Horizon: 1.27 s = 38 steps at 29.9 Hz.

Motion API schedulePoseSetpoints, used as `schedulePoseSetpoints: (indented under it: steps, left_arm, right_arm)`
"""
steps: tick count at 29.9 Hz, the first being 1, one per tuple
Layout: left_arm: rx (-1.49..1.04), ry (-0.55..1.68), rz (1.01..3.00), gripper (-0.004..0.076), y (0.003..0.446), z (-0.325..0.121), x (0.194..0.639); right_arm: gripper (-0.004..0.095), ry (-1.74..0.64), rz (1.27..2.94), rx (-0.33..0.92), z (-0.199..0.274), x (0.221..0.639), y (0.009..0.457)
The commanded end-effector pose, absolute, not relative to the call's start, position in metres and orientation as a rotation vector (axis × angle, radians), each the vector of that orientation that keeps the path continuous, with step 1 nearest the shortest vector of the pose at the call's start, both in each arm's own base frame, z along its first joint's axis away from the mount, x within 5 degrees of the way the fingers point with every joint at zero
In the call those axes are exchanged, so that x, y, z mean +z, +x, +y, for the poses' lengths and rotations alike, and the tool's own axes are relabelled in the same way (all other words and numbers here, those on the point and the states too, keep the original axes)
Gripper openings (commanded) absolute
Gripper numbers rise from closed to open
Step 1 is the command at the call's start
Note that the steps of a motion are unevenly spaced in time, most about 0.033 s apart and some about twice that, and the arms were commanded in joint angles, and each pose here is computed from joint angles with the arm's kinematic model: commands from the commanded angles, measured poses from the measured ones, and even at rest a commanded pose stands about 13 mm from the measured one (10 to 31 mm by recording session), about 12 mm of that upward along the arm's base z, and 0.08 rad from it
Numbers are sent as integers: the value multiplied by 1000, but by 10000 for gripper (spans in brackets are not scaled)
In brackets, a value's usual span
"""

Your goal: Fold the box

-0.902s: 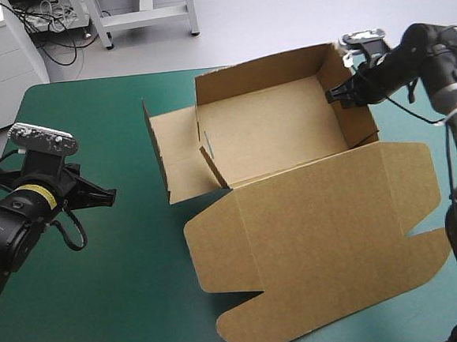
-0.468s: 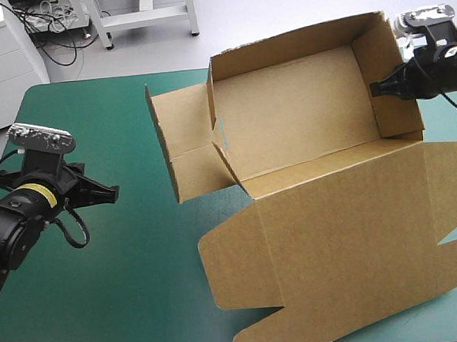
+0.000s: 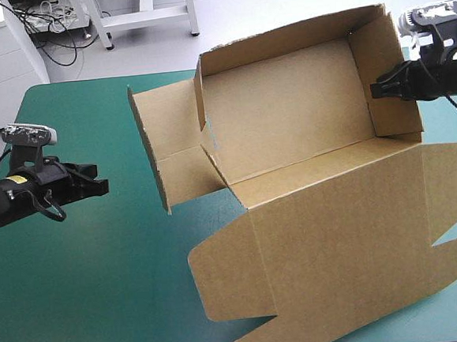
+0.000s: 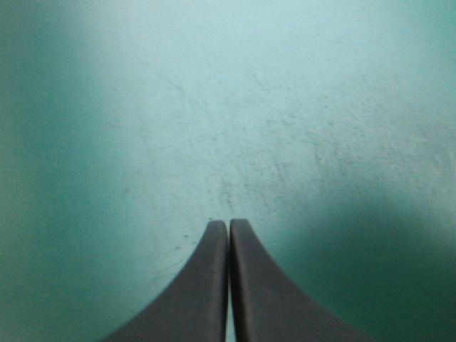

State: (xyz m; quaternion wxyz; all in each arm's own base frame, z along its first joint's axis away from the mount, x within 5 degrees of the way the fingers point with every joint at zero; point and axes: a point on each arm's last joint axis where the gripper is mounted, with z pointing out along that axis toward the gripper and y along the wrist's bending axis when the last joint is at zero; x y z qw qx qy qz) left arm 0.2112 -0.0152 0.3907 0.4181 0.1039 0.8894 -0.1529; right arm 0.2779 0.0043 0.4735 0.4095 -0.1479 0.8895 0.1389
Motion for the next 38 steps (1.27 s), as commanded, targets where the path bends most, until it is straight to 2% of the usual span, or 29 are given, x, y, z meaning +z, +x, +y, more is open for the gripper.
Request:
schedulePoseSetpoints:
  steps: [1,12,16,19,22,24,28,30,32,38]
  left_arm:
    - [-601,231,2118,-8,225,-12,387]
    - [-1144,256,2056,-7,268,-25,310]
    - [-1368,305,1952,-7,270,-31,311]
    - [-1393,327,1922,-1,269,-35,313]
    - [-1401,374,1921,84,266,-44,315]
    - [-1409,399,1916,185,264,-49,318]
    - [-1407,414,1885,443,260,-52,324]
    - [-1411,408,1864,535,259,-52,328]
    - [-1411,407,1844,568,257,-52,332]
    - [-1421,391,1791,570,255,-53,339]
  right_arm:
    - [-23,-386,2170,421,13,488,260]
    - [-21,-424,2167,482,40,465,270]
    - [-21,-405,2158,408,49,462,276]
    - [-21,-384,2147,349,53,462,278]
    - [-21,-371,2123,322,55,464,280]
    - [-21,-357,2113,321,55,465,280]
    - [-21,-336,2120,292,52,464,281]
    - [-21,-334,2122,275,51,464,281]
    - [-21,-333,2122,265,51,464,282]
    - [-19,-317,2131,230,55,463,281]
